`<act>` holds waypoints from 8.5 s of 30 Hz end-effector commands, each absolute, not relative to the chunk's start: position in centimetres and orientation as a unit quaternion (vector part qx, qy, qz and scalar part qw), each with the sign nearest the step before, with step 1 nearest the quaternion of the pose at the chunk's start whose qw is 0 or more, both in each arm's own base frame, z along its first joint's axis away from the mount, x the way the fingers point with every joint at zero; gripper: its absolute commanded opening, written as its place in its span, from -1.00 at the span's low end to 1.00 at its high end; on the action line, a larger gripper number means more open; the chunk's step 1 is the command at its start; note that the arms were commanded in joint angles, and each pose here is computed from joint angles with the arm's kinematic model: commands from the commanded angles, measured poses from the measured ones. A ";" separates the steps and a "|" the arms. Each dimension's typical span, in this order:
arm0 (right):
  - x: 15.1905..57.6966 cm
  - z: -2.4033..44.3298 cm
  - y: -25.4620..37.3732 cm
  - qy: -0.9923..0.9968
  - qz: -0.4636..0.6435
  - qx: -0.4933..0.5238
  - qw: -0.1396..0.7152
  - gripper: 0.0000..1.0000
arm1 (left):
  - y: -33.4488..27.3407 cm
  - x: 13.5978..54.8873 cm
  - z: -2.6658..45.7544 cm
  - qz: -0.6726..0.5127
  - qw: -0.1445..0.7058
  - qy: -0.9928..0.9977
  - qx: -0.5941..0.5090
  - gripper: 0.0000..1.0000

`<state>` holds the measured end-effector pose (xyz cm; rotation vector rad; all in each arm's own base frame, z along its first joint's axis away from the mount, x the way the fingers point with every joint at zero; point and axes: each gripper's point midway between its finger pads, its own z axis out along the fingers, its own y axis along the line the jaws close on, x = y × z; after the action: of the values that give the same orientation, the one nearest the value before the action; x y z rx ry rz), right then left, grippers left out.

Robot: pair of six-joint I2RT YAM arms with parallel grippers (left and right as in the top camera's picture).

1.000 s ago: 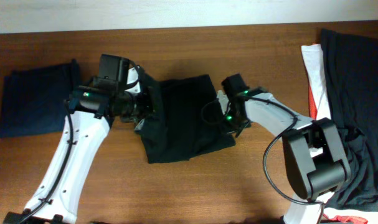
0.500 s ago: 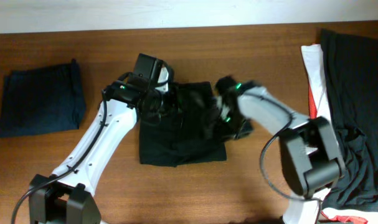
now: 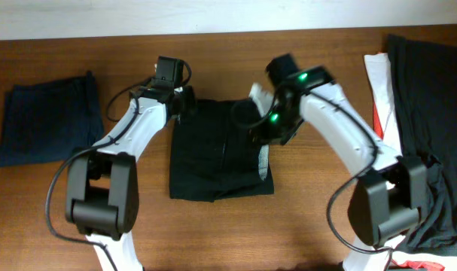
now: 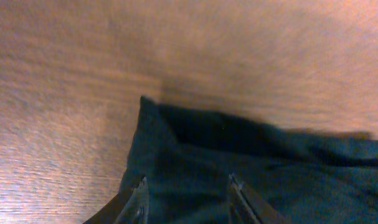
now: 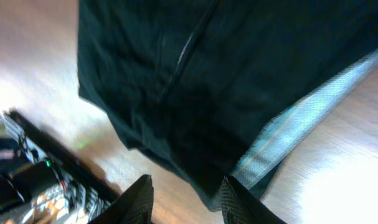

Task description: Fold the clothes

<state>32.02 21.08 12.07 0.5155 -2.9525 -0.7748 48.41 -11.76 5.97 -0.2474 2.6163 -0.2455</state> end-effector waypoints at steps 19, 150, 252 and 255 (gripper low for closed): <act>40.2 12.4 7.7 -0.994 0.015 0.050 -0.098 0.04 | -13.0 34.0 6.5 -0.126 -0.070 0.989 -0.039 0.08; 19.9 21.0 -1.1 -0.939 0.036 -0.044 -0.340 0.97 | -1.1 18.0 24.8 -0.048 0.399 0.914 -0.050 0.98; 24.6 15.5 1.5 -0.732 0.020 0.066 -0.678 0.97 | -2.1 24.5 15.6 -0.027 0.678 0.734 0.030 0.98; 24.6 15.5 1.5 -0.732 0.020 0.066 -0.678 0.97 | -2.1 24.5 15.6 -0.027 0.678 0.734 0.030 0.98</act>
<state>24.57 1.64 15.81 0.4138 -4.6176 0.1055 24.54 -1.67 15.77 0.0361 1.6506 -0.0584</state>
